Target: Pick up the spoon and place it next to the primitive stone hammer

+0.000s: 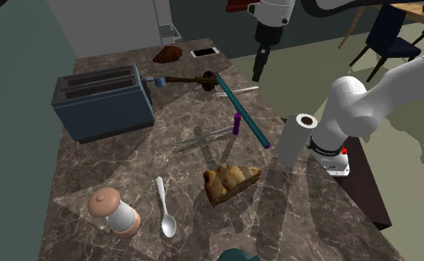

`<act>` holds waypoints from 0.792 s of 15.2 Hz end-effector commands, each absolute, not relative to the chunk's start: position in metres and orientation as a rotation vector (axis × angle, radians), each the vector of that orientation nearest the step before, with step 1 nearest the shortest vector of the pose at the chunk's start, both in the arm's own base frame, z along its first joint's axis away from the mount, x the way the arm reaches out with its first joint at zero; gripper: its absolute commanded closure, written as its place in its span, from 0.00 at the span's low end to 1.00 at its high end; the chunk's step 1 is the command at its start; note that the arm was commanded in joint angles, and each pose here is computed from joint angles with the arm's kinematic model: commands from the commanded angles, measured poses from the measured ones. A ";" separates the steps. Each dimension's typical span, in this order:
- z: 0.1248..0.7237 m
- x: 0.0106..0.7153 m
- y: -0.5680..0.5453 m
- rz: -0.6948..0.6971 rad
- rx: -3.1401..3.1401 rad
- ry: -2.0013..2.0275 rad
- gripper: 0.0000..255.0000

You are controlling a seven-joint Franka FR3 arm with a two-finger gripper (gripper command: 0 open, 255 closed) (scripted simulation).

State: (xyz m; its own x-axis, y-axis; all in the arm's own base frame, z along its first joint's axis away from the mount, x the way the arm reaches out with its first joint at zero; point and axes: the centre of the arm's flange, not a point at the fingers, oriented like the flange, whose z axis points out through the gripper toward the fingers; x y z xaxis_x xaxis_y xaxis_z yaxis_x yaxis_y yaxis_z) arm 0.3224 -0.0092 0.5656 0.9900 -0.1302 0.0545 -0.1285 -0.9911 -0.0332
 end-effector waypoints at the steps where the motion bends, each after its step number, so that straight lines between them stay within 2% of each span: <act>1: 0.566 0.322 -0.009 -0.088 -3.104 0.202 0.00; 12: 0.504 0.359 0.110 -0.038 -3.007 0.569 0.00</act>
State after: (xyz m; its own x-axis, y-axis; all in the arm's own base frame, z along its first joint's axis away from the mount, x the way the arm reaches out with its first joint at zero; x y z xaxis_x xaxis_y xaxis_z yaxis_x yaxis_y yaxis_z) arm 0.3556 0.0989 0.5123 0.9399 -0.3411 0.0143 -0.3390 -0.9375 -0.0790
